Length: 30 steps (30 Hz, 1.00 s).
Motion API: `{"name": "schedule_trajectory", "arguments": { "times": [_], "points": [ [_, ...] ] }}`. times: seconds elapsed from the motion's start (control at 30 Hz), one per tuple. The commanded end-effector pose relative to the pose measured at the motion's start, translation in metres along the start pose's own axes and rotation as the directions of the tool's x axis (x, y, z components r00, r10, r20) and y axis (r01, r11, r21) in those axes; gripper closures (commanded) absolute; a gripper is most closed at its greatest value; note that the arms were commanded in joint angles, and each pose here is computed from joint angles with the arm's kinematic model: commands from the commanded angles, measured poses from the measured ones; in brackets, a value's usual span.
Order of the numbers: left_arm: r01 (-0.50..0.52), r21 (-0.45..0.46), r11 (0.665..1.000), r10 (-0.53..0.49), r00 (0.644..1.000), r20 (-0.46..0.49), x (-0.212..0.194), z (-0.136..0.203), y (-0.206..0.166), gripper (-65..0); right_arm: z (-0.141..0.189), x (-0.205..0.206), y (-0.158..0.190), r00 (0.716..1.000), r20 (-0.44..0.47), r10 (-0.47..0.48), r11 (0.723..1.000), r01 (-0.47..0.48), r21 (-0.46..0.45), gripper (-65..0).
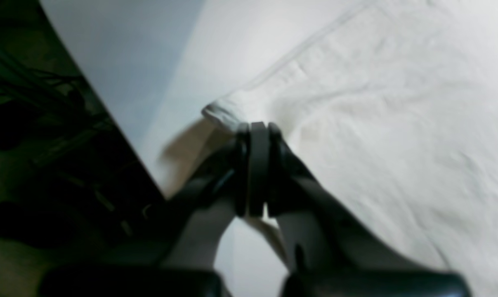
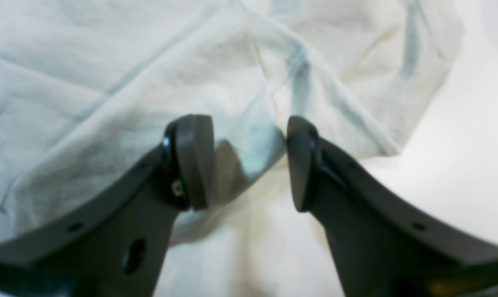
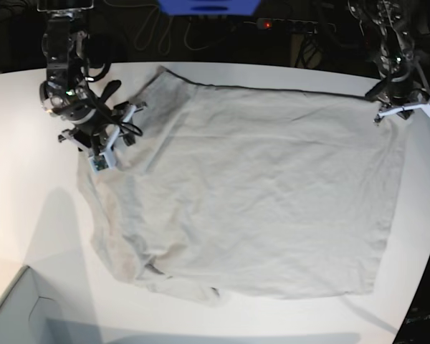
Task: Layout the t-shirt on the table in an organized manner, then fold the t-shirt properly
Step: 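Drag the shirt edge away from the hem with both grippers, unfolding it, then hold the shirt edge with both grippers, smoothing it flat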
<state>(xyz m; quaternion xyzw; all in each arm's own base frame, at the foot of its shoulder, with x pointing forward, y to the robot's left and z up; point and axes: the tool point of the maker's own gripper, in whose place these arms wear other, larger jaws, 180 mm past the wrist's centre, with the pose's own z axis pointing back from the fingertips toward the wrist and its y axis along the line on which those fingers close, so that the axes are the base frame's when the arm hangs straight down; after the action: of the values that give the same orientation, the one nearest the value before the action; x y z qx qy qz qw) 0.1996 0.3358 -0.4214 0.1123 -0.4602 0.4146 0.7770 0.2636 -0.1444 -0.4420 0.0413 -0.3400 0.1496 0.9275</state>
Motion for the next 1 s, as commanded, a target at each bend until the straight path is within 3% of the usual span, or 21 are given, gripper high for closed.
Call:
{"name": "schedule_trajectory", "arguments": {
  "times": [0.0, 0.13, 0.2, 0.33, 0.37, 0.6, 0.87, 0.97],
  "points": [
    [0.006, -0.010, 1.000, -0.006, 0.999, 0.046, 0.014, 0.000, -0.003, -0.1, 0.001, 0.008, -0.003, 1.000, 0.029, 0.002, 1.000, -0.002, -0.004, -29.2],
    [0.006, -0.010, 1.000, -0.006, 0.999, 0.046, 0.014, 0.000, -0.003, -0.1, -0.005, -0.002, 0.004, 1.000, 0.001, 0.007, 1.000, -0.007, 0.019, -28.6],
    [0.006, -0.010, 1.000, -0.006, 0.999, 0.046, 0.014, 0.000, -0.003, -0.1, -0.005, -0.002, 0.005, 1.000, 0.000, 0.012, 1.000, -0.012, 0.023, -24.8],
    [0.007, -0.004, 1.000, -0.007, 0.999, 0.045, 0.013, 0.000, 0.000, -0.1, -0.003, -0.004, 0.004, 1.000, -0.003, 0.009, 1.000, -0.009, 0.018, -1.0],
    [0.007, -0.003, 1.000, -0.006, 0.999, 0.046, 0.014, 0.000, 0.001, -0.1, -0.002, -0.009, 0.005, 1.000, -0.014, 0.007, 1.000, -0.006, 0.020, 0.0],
    [-0.004, -0.005, 1.000, 0.004, 0.999, 0.046, 0.014, 0.000, 0.001, -0.1, 0.039, -0.009, 0.019, 0.998, 0.040, 0.043, 0.999, -0.043, 0.006, 0.0],
    [-0.184, -0.032, 0.982, 0.183, 0.983, -0.017, 0.003, 0.004, 0.004, -0.2, 0.071, -0.042, 0.039, 0.999, 0.004, -0.048, 0.999, 0.048, -0.004, 0.0],
    [-0.279, -0.034, 0.960, 0.277, 0.959, -0.056, -0.005, 0.008, 0.007, -4.1, 0.075, -0.047, 0.042, 0.998, 0.029, -0.063, 0.998, 0.063, 0.000, 0.0]
  ]
}}
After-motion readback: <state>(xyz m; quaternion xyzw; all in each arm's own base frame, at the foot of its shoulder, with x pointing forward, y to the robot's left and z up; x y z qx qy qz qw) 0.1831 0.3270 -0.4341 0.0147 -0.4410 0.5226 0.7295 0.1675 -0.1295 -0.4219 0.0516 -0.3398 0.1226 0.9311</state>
